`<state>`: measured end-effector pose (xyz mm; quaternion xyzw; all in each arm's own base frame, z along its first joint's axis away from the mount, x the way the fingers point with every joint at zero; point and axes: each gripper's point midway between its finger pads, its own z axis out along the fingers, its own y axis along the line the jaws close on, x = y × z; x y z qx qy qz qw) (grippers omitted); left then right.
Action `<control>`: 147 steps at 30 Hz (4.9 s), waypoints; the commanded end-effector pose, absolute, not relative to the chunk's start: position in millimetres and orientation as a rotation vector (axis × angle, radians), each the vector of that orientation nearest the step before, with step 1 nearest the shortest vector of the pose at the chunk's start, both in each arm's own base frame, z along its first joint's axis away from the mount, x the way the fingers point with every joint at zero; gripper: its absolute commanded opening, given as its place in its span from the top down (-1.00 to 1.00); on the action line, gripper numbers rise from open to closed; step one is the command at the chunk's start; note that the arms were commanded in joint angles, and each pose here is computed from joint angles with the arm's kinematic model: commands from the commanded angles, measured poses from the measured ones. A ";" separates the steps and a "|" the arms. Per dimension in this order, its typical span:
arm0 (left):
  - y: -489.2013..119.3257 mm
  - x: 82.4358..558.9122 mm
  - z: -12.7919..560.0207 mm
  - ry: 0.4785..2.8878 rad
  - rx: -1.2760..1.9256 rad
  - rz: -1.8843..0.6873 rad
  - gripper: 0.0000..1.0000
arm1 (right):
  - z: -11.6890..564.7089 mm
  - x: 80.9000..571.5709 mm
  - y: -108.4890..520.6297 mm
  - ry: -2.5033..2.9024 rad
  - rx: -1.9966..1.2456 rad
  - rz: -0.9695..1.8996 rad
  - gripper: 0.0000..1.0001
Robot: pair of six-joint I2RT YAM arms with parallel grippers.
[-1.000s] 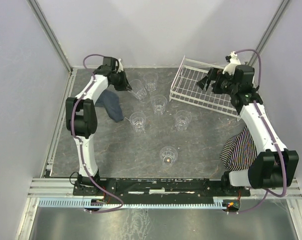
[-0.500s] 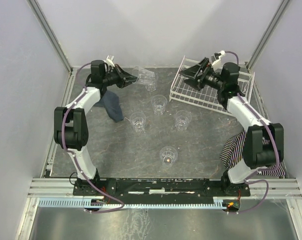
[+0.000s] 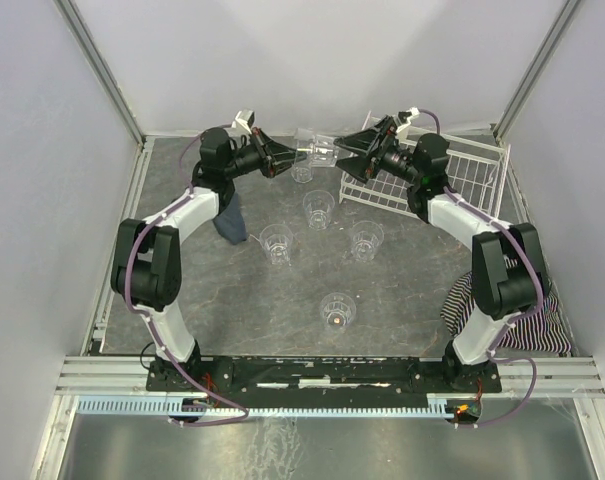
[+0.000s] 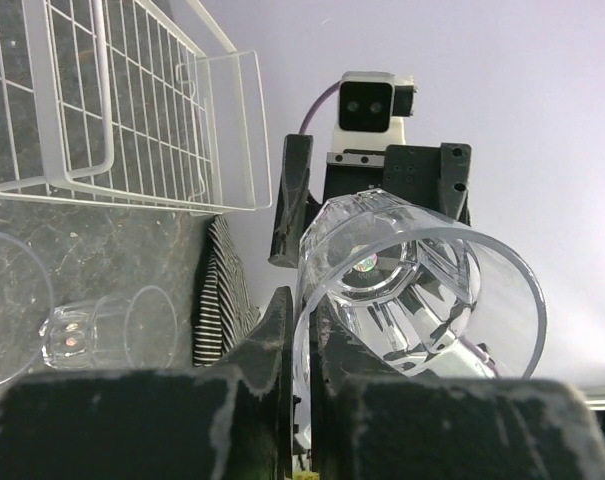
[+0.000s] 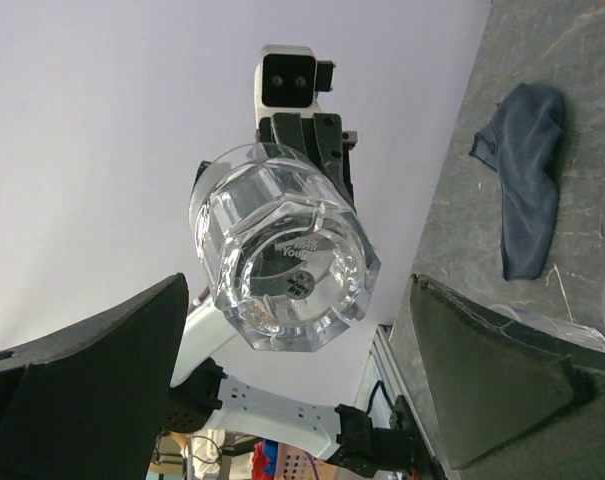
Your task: Load the cups into the dish rack
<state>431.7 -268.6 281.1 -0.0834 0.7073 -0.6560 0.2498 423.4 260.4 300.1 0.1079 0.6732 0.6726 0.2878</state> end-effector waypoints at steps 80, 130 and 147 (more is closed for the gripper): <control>-201.7 466.1 216.5 2.221 -0.157 -1.081 -0.99 | 207.2 541.1 -110.8 2.294 0.546 -0.146 0.99; -196.5 511.5 182.9 2.288 -0.252 -1.141 -0.99 | 153.2 564.8 -169.9 2.309 0.754 -0.177 0.97; -192.1 506.6 189.3 2.275 -0.247 -1.113 -0.99 | 135.9 562.6 -162.5 2.359 0.722 -0.166 -0.04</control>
